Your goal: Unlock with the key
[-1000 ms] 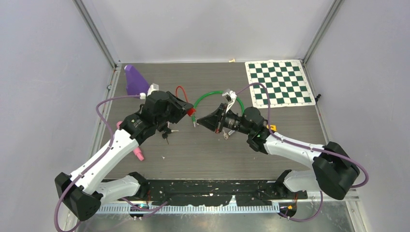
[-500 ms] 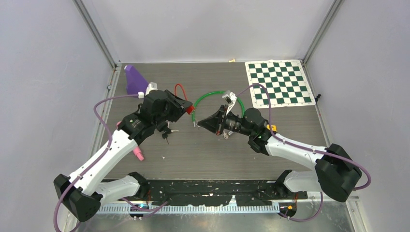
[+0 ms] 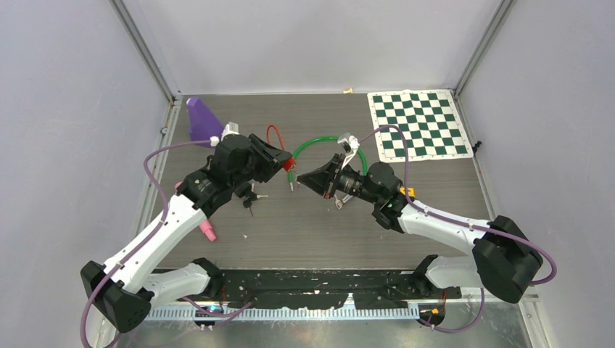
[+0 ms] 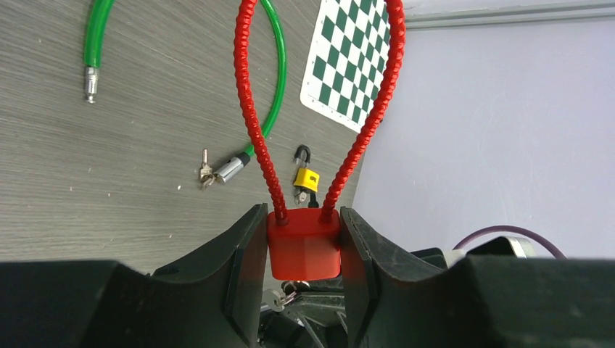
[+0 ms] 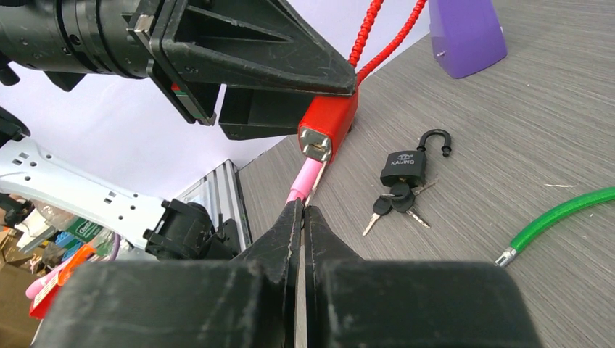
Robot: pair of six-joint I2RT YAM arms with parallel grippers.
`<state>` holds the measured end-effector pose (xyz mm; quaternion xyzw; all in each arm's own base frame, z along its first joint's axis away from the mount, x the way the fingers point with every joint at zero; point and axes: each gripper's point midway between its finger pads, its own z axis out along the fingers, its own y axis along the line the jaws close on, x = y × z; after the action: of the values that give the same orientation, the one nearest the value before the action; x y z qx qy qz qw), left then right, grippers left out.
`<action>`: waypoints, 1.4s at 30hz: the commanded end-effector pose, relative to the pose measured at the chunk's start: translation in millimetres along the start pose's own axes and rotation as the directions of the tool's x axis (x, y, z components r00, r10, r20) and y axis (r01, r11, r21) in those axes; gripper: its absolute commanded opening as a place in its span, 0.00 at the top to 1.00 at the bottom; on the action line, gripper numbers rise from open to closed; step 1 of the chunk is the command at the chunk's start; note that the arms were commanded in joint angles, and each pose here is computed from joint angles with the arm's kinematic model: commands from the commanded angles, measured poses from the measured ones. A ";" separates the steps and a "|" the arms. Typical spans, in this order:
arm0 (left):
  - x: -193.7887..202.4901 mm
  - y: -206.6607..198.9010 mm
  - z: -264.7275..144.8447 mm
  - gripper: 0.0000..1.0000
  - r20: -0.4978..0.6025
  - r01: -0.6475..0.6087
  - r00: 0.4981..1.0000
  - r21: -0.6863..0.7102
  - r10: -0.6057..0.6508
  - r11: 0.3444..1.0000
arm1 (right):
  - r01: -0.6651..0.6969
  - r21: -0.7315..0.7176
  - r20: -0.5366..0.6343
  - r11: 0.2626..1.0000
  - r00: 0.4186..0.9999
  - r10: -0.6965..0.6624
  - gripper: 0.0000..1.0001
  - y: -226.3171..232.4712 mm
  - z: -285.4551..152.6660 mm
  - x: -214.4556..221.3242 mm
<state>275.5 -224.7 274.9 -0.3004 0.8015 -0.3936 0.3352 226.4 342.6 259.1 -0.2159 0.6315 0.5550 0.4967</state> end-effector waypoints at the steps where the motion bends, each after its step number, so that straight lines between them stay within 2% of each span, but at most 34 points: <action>1: -6.8 -29.3 -8.5 1.00 0.013 -0.002 1.000 0.107 0.000 0.994 | 0.014 -0.005 0.086 1.000 0.996 -0.013 0.95 4.5 0.6 -23.5; 15: -1.3 -25.6 -0.8 1.00 -0.002 -0.005 1.000 0.087 0.005 0.996 | 0.020 -0.037 0.105 0.999 0.994 -0.016 0.95 15.1 -2.4 -32.5; 23: 0.7 -27.8 -3.0 1.00 -0.007 -0.010 1.000 0.097 0.011 0.995 | 0.010 -0.002 0.120 1.000 0.993 -0.010 0.95 8.6 -4.6 -33.8; 42: 3.4 -32.4 -3.5 1.00 -0.016 -0.009 1.000 0.115 0.011 0.993 | -0.010 -0.031 0.082 0.999 0.997 0.013 0.95 11.0 0.0 -27.0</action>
<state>274.6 -233.6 273.4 -0.2910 0.8049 -0.4010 0.3267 227.3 338.8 266.1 -0.1968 0.6280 0.5657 0.4969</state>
